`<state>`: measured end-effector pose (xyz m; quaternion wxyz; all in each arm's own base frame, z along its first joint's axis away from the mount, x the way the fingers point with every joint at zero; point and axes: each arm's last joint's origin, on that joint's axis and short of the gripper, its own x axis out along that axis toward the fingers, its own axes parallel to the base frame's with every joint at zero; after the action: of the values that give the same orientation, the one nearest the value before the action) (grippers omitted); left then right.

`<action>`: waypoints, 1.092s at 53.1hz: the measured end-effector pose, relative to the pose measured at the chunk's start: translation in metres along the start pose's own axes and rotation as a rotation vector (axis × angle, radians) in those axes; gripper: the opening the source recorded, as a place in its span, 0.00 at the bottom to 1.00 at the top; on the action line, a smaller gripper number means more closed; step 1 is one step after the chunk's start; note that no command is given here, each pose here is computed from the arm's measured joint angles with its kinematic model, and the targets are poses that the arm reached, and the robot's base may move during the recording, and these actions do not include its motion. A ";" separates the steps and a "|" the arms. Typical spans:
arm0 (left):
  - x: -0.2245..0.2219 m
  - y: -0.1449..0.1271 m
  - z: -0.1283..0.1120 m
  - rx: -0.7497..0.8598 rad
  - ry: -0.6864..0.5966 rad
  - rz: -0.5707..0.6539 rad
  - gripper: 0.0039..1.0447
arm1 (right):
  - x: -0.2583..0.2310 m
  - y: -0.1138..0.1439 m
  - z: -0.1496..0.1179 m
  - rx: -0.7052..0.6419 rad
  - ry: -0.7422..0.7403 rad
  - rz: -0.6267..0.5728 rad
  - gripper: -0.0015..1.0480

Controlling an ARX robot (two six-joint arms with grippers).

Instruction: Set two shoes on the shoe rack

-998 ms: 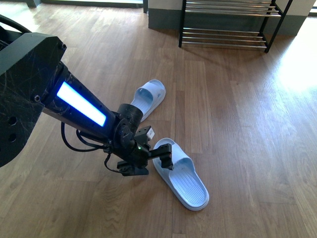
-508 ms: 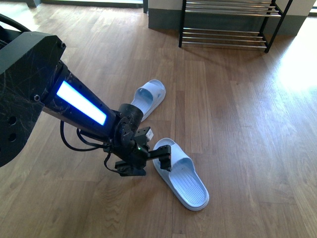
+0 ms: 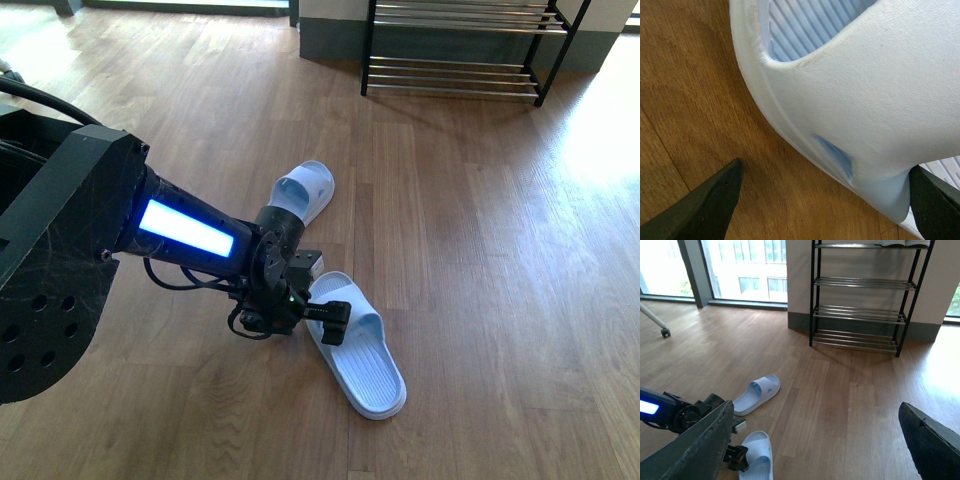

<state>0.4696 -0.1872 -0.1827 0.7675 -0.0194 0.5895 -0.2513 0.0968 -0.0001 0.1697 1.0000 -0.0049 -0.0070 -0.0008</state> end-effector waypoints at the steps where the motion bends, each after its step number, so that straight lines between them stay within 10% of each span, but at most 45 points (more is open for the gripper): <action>1: 0.000 0.000 0.000 0.003 -0.005 0.000 0.91 | 0.000 0.000 0.000 0.000 0.000 0.000 0.91; 7: 0.002 0.001 -0.001 0.020 -0.034 0.015 0.89 | 0.000 0.000 0.000 0.000 0.000 0.000 0.91; 37: -0.095 0.026 -0.011 -0.468 0.001 0.111 0.04 | 0.000 0.000 0.000 0.000 0.000 0.000 0.91; 58: -0.307 -0.026 -0.040 -0.441 -0.287 0.267 0.03 | 0.000 0.000 0.000 0.000 0.000 0.000 0.91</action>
<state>0.3688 -0.0736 0.0882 0.8465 -0.1433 0.5126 -0.0085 0.0968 -0.0001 0.1697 1.0000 -0.0049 -0.0070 -0.0008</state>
